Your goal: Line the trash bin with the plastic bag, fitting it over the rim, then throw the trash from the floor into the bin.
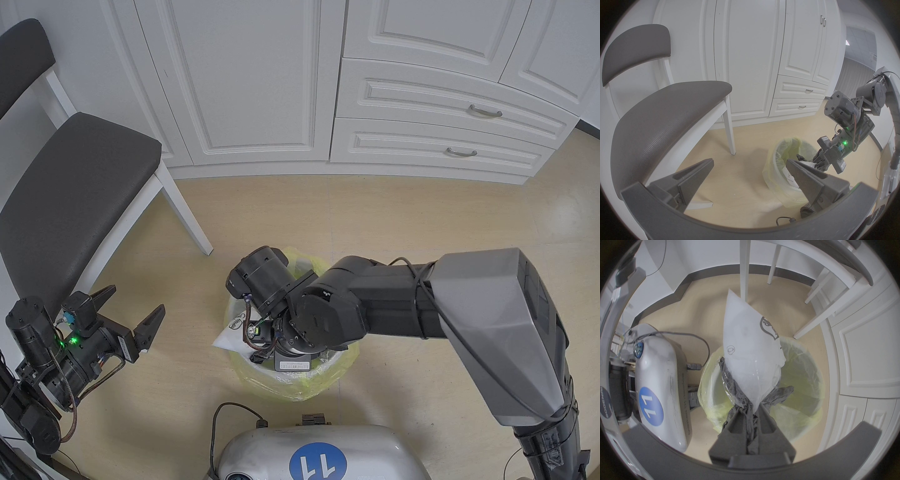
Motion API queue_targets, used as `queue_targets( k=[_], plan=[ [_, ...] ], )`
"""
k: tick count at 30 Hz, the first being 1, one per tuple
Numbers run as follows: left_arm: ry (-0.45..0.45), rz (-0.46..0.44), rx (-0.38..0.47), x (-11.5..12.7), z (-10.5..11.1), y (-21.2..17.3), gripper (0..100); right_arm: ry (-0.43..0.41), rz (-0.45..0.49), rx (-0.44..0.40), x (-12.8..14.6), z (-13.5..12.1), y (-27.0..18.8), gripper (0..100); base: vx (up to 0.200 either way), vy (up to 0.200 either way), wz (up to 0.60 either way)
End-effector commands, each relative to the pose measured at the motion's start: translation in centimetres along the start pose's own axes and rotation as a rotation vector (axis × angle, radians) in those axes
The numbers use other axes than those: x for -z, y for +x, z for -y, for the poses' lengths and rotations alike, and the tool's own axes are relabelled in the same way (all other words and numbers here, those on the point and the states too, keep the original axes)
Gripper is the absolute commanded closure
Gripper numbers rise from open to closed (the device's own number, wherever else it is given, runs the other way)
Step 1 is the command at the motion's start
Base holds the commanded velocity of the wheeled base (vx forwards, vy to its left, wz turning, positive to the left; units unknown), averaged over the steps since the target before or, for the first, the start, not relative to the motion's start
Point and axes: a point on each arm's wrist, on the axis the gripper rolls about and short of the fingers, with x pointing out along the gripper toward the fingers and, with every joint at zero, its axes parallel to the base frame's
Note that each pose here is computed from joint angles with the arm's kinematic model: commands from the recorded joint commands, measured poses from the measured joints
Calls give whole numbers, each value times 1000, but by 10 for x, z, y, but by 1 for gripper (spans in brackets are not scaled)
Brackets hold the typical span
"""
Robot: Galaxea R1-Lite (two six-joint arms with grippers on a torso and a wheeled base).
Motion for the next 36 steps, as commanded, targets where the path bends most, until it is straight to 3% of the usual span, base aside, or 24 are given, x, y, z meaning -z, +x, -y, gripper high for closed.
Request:
queue_targets(
  k=[1, 13, 18, 22, 31, 36],
  plan=[
    [0, 0, 0, 0, 0, 0, 0, 24, 15, -1, -8, -8, 3, 100, 0, 0, 0],
    [0, 0, 0, 0, 0, 1, 0, 65, -8, 30, 7, 12, -4, 100, 0, 0, 0],
    [0, -2, 0, 0, 0, 1, 0, 80, -50, 45, 16, 16, 4, 100, 0, 0, 0],
    [-1, -4, -1, 1, 0, 2, 0, 74, -145, 106, 22, 18, 12, 100, 0, 0, 0],
    [-1, -4, -1, 1, 0, 4, 0, 70, -152, 109, 22, 17, 12, 100, 0, 0, 0],
    [-1, -5, -1, 1, 0, 4, 0, 57, -204, 145, 22, 15, 14, 100, 0, 0, 0]
  ],
)
